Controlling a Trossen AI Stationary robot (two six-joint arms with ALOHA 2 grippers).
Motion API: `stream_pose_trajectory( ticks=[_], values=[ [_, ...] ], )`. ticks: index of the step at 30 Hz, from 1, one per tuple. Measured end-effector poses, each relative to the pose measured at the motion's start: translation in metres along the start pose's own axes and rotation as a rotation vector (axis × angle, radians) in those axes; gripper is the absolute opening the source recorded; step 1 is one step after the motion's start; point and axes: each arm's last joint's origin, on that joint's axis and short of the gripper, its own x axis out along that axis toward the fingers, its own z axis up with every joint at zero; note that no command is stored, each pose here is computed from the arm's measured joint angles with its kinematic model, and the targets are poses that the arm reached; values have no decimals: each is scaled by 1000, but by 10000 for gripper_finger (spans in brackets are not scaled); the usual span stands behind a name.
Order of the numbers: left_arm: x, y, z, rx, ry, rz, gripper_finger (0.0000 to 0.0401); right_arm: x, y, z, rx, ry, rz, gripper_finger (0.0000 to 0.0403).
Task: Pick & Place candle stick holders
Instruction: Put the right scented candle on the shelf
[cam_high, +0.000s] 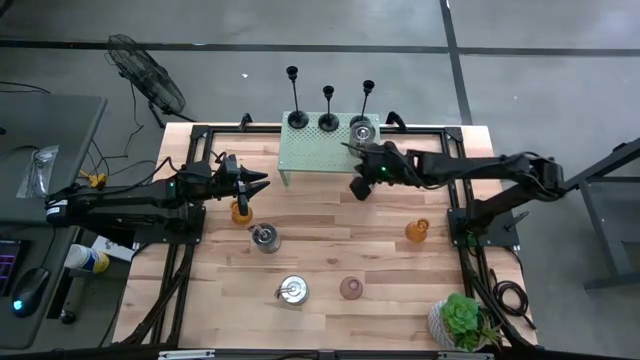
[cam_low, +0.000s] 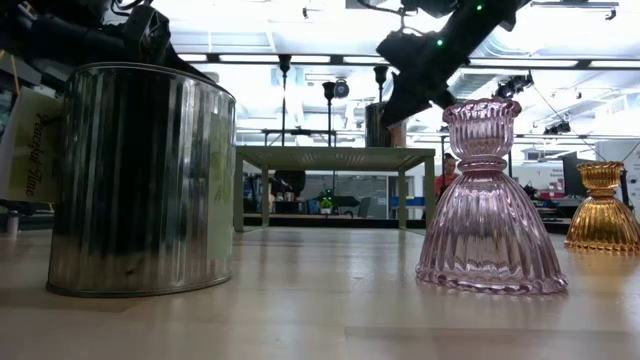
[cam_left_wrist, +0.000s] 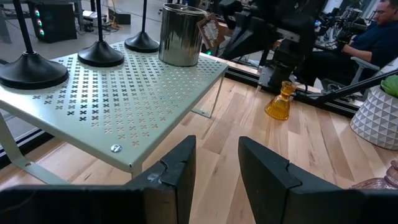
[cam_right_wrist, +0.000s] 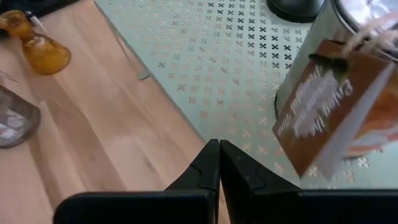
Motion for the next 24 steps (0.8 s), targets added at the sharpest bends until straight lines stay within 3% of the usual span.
stream_pose_trajectory(
  ticks=[11,24],
  values=[
    [0,0,0,0,0,0,118,13,-12,4,21,-50,-155,2],
    [0,0,0,0,0,0,118,16,-23,11,60,-82,-176,2]
  ],
)
